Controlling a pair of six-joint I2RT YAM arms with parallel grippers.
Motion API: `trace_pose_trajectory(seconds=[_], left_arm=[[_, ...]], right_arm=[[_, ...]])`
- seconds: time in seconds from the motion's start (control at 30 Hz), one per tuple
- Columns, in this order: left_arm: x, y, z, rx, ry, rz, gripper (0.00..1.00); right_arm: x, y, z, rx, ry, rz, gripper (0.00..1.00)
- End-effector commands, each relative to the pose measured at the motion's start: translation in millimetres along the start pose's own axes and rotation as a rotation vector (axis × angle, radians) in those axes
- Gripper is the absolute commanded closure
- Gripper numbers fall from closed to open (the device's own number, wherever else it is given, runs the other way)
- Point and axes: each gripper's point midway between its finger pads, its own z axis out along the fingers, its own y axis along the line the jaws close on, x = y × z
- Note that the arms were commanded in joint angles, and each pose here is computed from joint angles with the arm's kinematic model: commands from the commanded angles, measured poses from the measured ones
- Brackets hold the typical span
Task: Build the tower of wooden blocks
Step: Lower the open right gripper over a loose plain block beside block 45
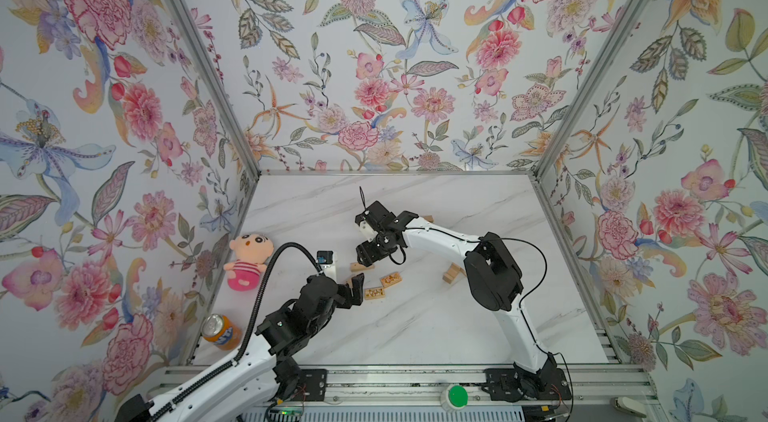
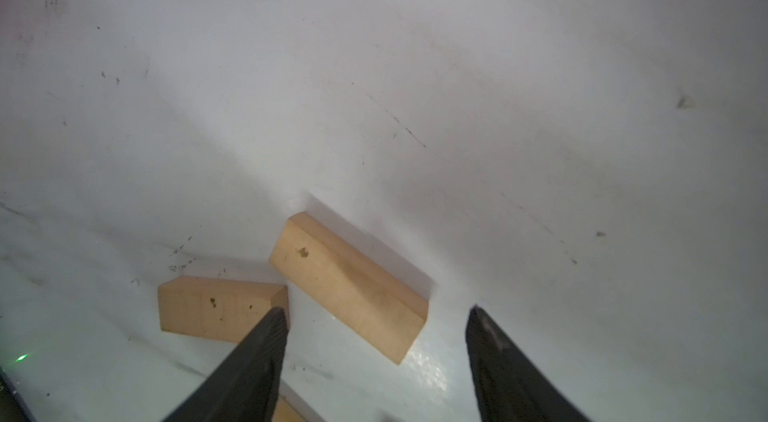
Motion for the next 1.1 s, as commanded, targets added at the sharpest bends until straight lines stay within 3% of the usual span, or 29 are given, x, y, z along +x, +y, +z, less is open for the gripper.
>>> trace_pose_trajectory(seconds=[0.0, 0.43, 1.07], left_arm=[[-0.1, 4.7, -1.7, -0.022, -0.010, 0.005, 0.01], [-0.7, 7.3, -3.4, -0.025, -0.025, 0.001, 0.01], [0.8, 7.9, -3.3, -0.021, -0.029, -0.006, 0.01]], right_arm=[[-4.8, 12.7, 6.5, -0.035, -0.001, -0.039, 0.30], [5.3, 12.5, 21.5, -0.056, 0.036, -0.031, 0.30], [17.3, 8.5, 13.3, -0.061, 0.057, -0.022, 0.35]])
